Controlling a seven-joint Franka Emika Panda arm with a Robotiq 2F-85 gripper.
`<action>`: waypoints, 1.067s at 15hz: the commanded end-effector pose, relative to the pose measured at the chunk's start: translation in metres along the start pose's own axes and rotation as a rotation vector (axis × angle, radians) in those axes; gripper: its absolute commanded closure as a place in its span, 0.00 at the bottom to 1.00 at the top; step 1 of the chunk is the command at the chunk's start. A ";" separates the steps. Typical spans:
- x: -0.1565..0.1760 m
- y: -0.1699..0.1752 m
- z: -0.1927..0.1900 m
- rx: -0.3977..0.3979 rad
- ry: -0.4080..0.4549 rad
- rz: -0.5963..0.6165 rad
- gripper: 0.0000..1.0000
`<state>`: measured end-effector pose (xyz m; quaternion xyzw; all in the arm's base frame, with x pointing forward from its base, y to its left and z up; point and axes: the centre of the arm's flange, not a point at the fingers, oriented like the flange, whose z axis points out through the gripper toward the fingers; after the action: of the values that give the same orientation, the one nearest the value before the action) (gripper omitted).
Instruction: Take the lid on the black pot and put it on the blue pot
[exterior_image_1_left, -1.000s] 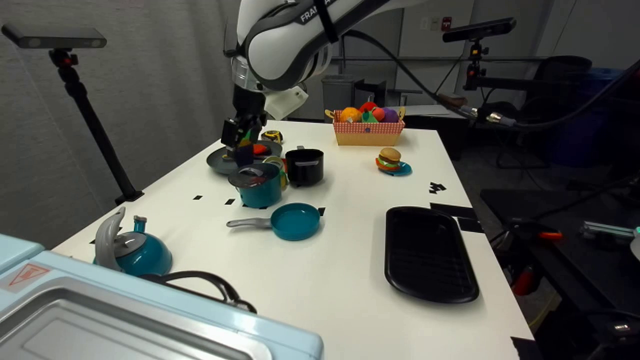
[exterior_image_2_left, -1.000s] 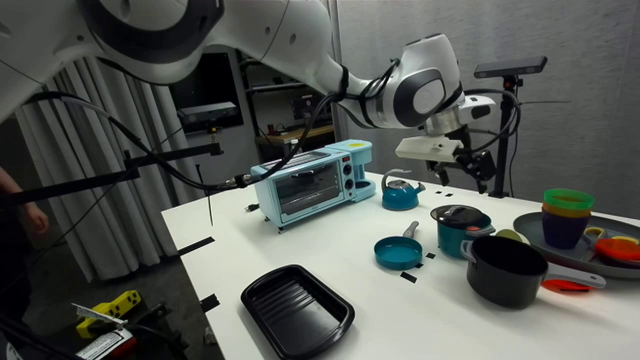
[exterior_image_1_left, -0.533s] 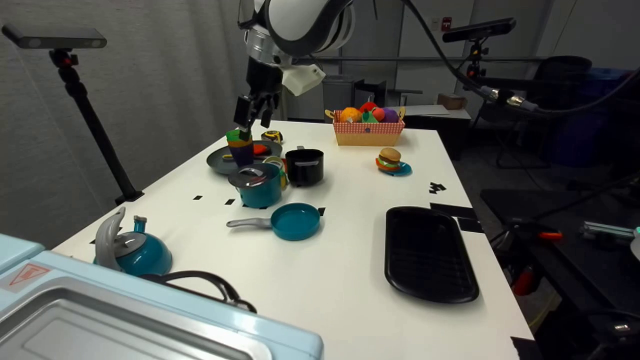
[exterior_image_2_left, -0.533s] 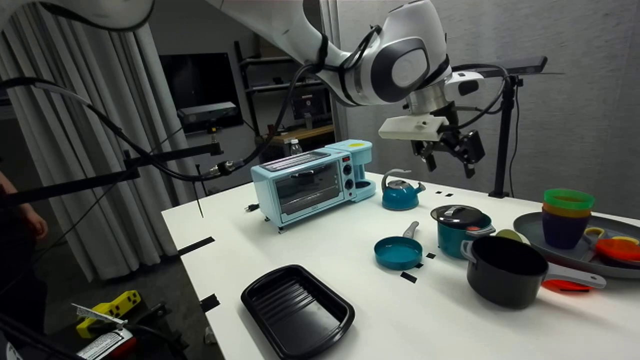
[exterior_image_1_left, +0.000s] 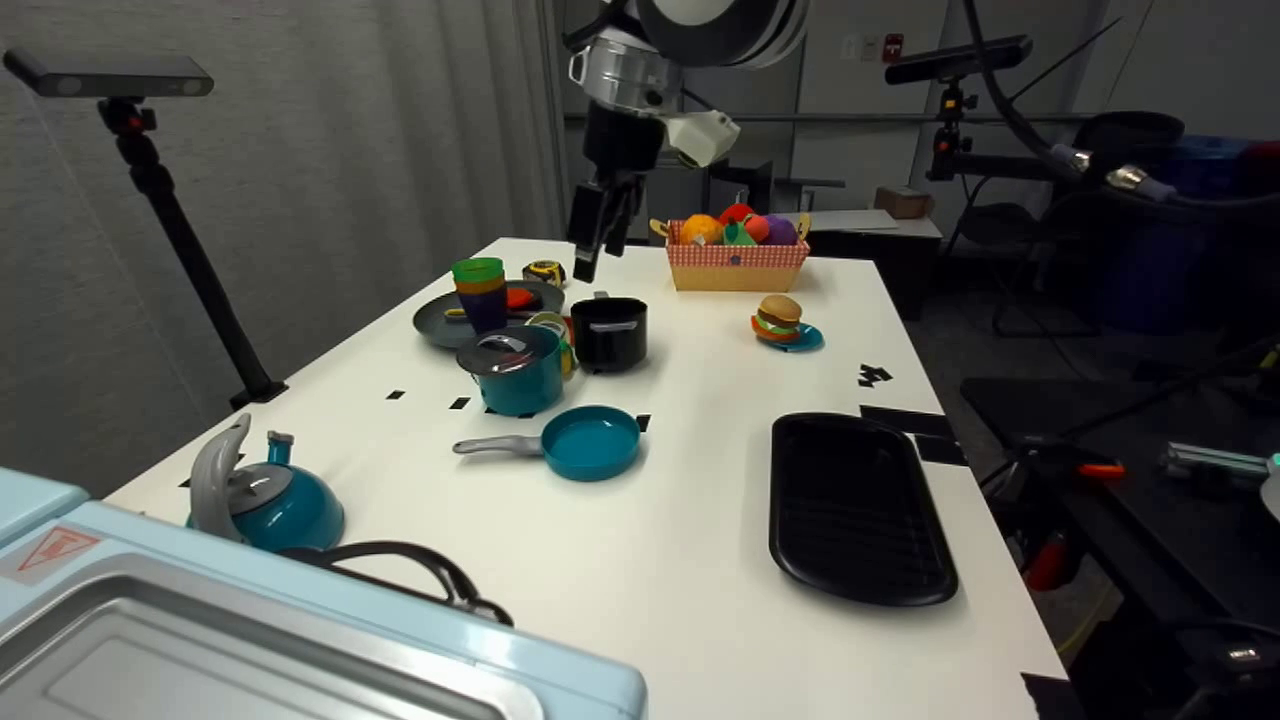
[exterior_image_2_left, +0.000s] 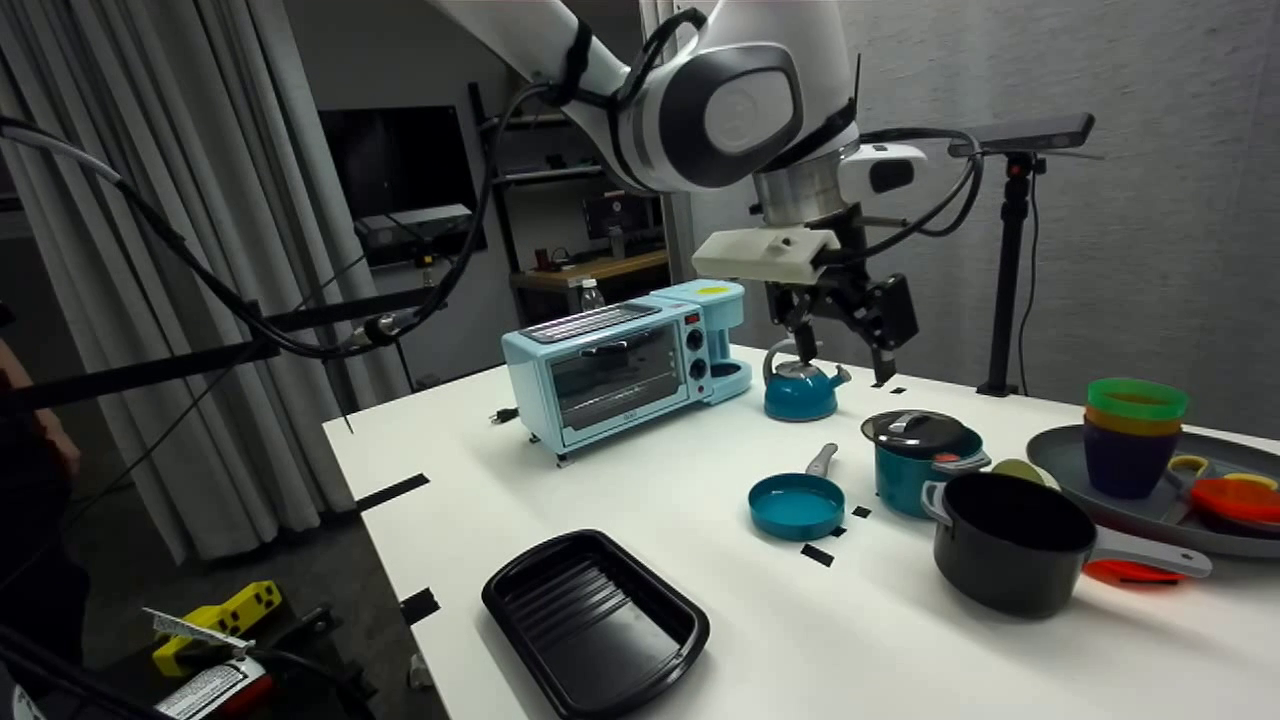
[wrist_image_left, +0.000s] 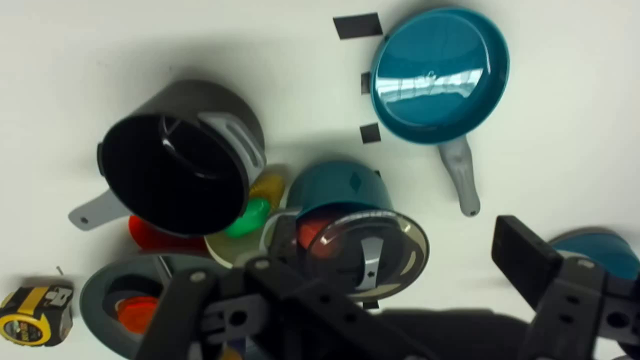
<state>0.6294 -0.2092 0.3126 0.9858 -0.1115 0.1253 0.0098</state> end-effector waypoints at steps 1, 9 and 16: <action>-0.074 0.000 -0.023 0.024 -0.036 -0.025 0.00; -0.146 -0.007 -0.064 0.072 0.018 -0.020 0.00; -0.142 -0.012 -0.072 0.073 0.057 -0.005 0.00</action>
<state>0.4809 -0.1635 0.3470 0.9818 -0.1040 0.1572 -0.0226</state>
